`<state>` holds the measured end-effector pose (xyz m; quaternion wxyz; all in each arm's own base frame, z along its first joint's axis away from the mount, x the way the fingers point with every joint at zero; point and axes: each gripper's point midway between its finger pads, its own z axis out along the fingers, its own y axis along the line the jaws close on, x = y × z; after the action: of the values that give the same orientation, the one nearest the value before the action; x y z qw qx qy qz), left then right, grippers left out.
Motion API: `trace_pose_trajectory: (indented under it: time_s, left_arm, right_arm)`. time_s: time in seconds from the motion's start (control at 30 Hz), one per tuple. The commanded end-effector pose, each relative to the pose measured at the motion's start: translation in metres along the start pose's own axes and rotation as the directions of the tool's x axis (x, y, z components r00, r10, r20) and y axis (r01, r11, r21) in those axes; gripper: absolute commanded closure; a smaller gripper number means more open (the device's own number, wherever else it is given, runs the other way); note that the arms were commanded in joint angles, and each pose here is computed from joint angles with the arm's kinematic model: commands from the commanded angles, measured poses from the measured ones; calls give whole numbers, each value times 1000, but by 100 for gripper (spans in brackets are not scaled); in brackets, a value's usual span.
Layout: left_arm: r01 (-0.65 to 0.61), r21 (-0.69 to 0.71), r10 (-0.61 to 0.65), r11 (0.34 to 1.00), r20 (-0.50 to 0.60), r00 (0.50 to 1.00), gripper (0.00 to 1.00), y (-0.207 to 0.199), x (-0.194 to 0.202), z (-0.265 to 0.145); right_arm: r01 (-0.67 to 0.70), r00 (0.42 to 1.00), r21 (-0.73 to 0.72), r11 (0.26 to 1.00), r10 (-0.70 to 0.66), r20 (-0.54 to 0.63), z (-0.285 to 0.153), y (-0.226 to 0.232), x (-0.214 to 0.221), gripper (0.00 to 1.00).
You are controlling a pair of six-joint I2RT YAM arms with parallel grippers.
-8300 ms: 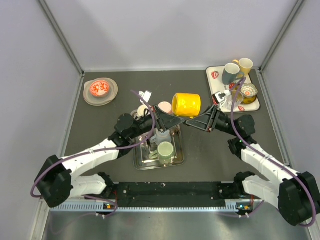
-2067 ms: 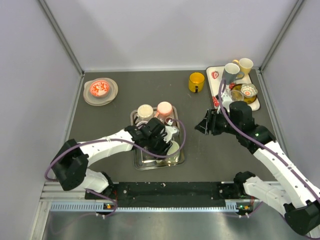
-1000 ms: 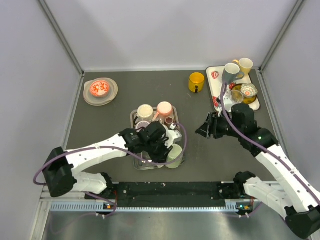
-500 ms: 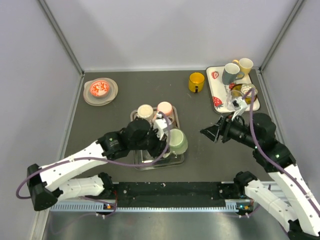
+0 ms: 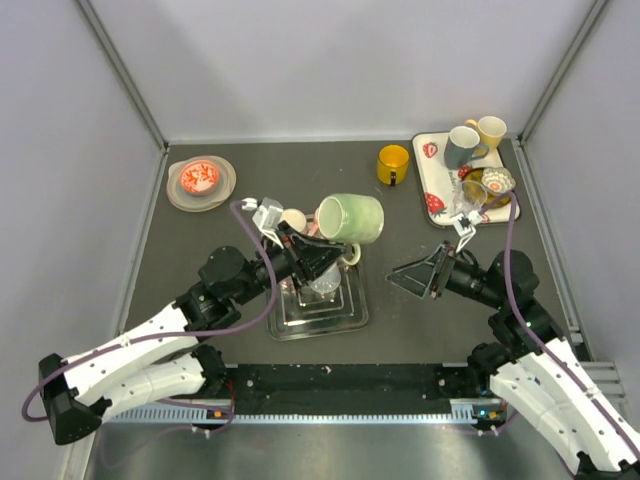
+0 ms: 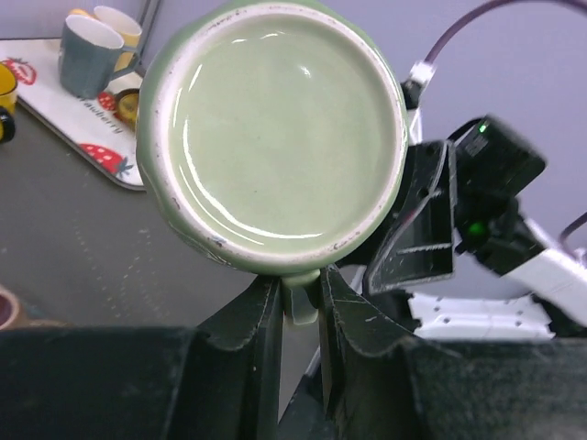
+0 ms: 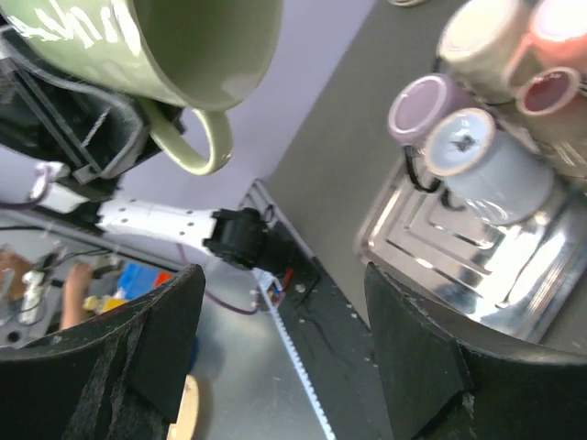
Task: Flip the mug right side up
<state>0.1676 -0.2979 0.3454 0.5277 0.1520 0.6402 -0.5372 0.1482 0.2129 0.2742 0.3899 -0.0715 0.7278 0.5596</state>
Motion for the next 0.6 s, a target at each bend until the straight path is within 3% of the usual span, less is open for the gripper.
trace_pose_trajectory:
  time_s: [0.0,0.3,0.57]
  left_arm:
    - [98,236,-163,967,277,947,100,-50,-74,-5]
    - [194,335,-281,922,237,930,100,-52,-59,2]
    - [206,380,-298,902,201,933,100,-57,-52,8]
  right_arm:
    - [17,998,-271,963,-1,58,-2,55,-18,29]
    - [-56,997,-451,891,77,28,7,76,-27,29]
    - [-102,994,-487,867,109,-15,20,77,-33,30]
